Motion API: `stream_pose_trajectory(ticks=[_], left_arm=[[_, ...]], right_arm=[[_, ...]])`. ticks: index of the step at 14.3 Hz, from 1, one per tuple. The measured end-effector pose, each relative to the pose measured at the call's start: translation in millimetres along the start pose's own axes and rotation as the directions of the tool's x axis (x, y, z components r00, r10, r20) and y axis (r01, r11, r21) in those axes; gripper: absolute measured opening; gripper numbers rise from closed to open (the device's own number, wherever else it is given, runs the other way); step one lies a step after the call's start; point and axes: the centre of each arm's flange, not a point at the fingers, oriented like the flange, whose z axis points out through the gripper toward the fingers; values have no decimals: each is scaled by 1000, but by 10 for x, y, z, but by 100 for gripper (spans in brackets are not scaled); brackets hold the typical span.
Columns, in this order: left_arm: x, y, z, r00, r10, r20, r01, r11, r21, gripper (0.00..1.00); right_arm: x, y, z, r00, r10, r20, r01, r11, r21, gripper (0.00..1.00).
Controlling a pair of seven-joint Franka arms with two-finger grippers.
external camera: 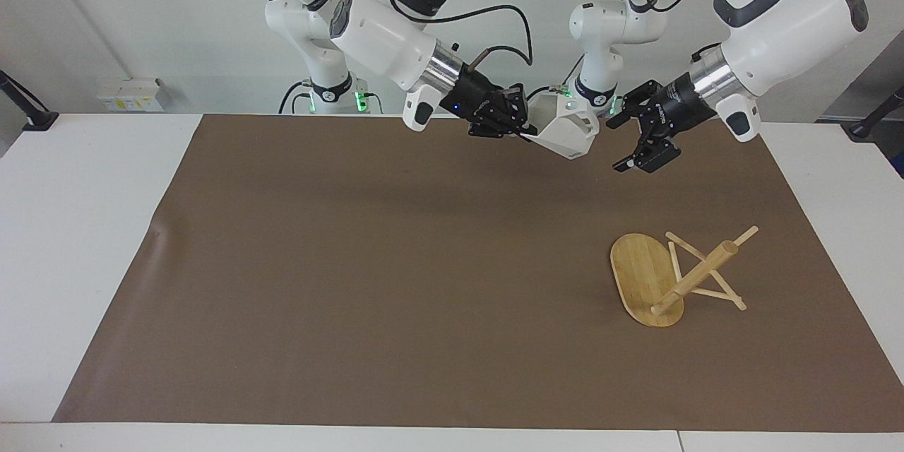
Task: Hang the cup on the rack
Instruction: 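Grasp the white cup with the left gripper beside the right gripper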
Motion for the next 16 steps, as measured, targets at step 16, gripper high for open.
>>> stream_pose_trajectory(ticks=[16], left_arm=[[-78,-81,55,998,-37,41,34,997,69,100]], right_arm=[[-205,-203,267,999,14,-50,-11,998,57,6]])
